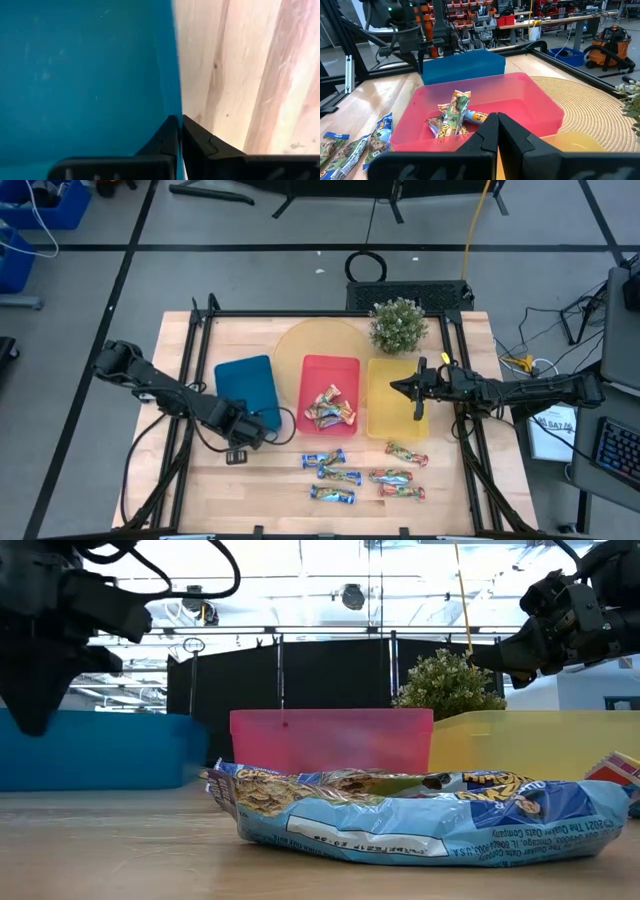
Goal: Pick and place Granola Bars by type
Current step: Adjust the blue bin, then put the blue granola bar into the blue bin
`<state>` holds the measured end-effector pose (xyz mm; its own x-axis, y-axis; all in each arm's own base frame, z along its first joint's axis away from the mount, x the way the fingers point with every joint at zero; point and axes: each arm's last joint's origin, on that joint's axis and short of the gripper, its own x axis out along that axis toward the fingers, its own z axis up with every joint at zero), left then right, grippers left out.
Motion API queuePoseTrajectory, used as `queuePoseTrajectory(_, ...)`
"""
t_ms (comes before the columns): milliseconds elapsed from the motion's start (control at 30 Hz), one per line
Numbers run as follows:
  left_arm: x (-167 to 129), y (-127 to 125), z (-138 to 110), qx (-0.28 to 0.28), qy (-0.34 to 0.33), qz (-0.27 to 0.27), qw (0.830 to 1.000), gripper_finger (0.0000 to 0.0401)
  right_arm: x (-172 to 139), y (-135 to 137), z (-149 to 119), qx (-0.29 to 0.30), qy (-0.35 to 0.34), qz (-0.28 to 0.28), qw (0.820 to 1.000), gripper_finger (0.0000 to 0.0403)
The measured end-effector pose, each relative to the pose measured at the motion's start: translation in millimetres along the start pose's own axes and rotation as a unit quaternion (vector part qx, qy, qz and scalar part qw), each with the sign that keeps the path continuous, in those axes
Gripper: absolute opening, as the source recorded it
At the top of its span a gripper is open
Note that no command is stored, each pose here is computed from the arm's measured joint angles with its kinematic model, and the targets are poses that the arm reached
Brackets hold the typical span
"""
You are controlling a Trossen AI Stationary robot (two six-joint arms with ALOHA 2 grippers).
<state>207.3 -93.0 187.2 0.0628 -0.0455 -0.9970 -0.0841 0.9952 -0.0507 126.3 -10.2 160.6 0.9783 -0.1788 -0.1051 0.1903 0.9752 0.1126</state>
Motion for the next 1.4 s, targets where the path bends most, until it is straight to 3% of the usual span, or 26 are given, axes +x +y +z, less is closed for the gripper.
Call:
queuePoseTrajectory(233, 0.0, -4.6, -6.8, 0.039, 0.015, 0.012, 0.999, 0.0018, 0.0, 0.0, 0.0, 0.0, 0.0, 0.0, 1.0, 0.0)
queuePoseTrajectory(467, 0.0, -4.9, -6.9, 0.031, 0.013, 0.015, 0.999, 0.0014, 0.0, 0.0, 0.0, 0.004, 0.0, 0.0, 1.0, 0.0)
queuePoseTrajectory(900, -6.4, -7.0, -1.8, 0.005, 0.0, 0.009, 1.0, 0.0136, 0.0, 0.0, 0.0, 0.005, 0.0, 0.0, 1.0, 0.0)
queuePoseTrajectory(1167, -44.1, -19.3, 18.0, 0.038, -0.072, 0.012, 0.997, 0.0196, 0.0, 0.0, 0.0, 0.005, 0.0, 0.0, 1.0, 0.0)
queuePoseTrajectory(1267, -57.6, -30.2, 16.5, 0.088, -0.092, 0.019, 0.992, 0.0193, 0.0, 0.0, 0.0, 0.004, 0.0, 0.0, 1.0, 0.0)
queuePoseTrajectory(1400, -73.0, -43.9, -2.4, 0.182, -0.159, 0.069, 0.968, 0.0143, 0.0, 0.0, 0.0, 0.004, 0.0, 0.0, 1.0, 0.0)
